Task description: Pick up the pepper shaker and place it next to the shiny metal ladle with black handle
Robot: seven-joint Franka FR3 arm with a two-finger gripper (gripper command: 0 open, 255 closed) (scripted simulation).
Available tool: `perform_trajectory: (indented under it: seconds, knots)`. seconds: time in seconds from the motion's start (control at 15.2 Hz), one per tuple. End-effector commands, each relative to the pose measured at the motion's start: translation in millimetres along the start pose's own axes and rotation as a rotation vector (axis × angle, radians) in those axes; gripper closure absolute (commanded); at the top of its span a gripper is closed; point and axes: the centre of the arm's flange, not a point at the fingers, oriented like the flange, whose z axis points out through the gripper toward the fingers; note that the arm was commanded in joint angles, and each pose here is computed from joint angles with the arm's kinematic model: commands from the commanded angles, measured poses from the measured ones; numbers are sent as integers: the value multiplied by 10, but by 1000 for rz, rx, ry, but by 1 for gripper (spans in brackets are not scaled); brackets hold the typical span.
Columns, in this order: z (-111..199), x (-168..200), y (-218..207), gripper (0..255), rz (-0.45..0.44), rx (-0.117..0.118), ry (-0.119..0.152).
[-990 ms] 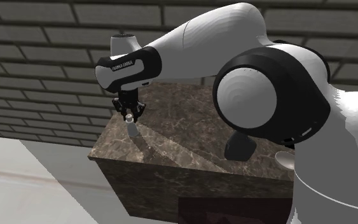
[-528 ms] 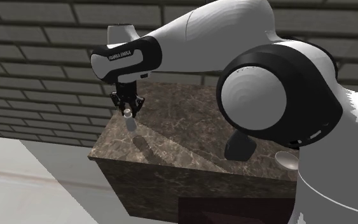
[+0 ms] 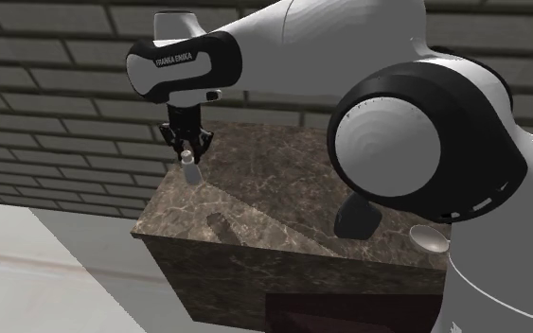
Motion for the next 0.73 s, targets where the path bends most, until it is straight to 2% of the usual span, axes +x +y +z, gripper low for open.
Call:
perform_trajectory:
  seconds: [0.0, 0.66]
  knots:
    - [-108, -15, -12, 255, 0, 0, 0]
    - [-631, -66, -61, 255, 0, 0, 0]
